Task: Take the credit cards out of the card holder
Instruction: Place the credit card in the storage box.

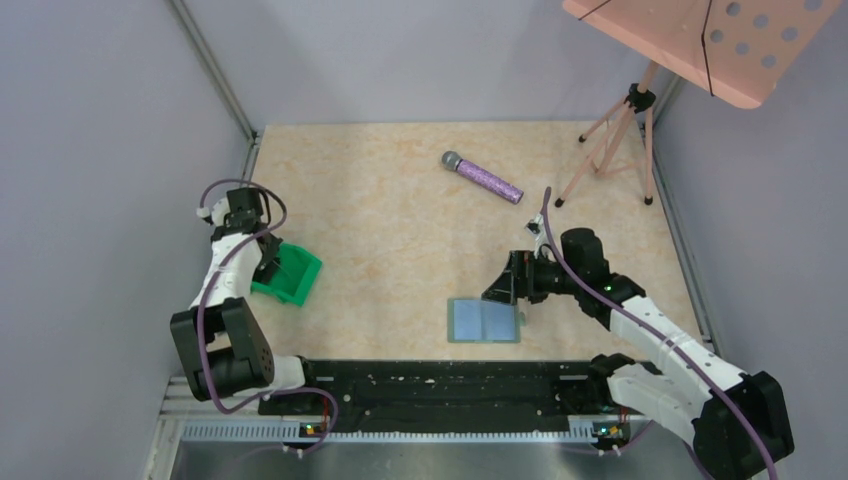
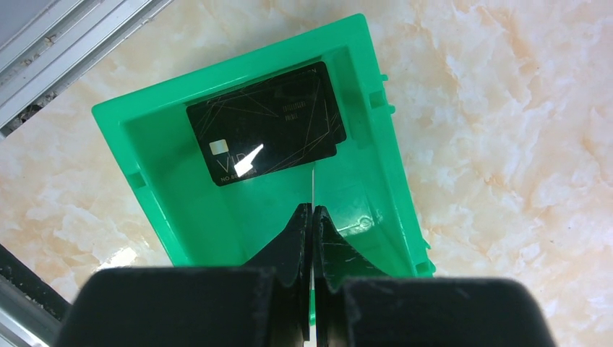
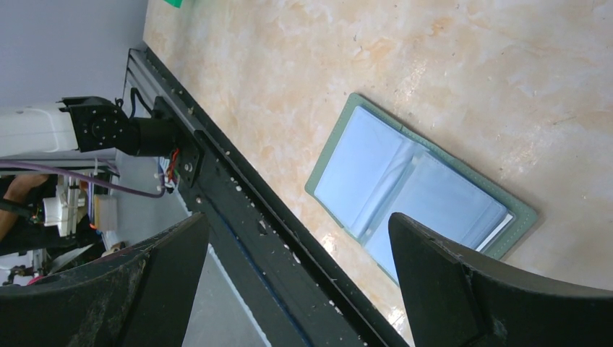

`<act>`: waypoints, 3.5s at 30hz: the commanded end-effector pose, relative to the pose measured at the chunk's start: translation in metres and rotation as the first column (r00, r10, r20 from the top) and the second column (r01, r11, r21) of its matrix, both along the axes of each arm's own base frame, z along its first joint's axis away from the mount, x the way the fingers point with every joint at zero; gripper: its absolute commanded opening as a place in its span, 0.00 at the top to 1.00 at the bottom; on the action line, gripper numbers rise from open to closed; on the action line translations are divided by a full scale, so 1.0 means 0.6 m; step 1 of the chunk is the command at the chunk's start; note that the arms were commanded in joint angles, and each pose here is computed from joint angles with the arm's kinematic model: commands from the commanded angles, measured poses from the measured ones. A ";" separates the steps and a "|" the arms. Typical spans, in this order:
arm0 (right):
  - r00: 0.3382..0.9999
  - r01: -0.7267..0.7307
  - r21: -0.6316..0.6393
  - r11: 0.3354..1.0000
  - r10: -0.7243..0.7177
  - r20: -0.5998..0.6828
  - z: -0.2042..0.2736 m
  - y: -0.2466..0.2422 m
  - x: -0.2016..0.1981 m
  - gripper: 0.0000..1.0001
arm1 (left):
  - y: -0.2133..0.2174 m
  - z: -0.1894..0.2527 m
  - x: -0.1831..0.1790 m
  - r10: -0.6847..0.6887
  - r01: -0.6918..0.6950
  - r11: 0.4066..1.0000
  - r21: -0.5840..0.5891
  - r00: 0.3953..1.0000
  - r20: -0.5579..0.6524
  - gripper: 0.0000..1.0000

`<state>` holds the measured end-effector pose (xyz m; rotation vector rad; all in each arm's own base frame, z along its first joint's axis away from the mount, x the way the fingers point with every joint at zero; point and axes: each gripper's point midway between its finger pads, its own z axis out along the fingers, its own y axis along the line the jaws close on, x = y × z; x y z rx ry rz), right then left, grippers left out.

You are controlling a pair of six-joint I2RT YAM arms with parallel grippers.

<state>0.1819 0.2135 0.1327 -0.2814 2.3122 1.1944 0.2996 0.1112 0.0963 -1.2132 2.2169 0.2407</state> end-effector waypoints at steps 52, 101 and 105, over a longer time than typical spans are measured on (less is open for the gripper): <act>0.993 -0.014 0.026 1.000 0.011 0.114 0.047 0.003 0.015 0.05 | 0.085 0.007 0.007 0.185 -0.201 0.978 0.057 0.959 0.215 1.00; 0.992 0.002 0.021 1.000 -0.004 0.129 0.056 -0.009 -0.002 0.05 | 0.090 0.056 -0.028 0.270 -0.289 0.955 0.068 0.940 0.207 0.65; 0.993 0.008 0.022 1.000 -0.010 0.118 0.054 -0.010 -0.005 0.05 | 0.071 0.068 -0.016 0.157 -0.170 0.984 0.054 0.971 0.182 0.64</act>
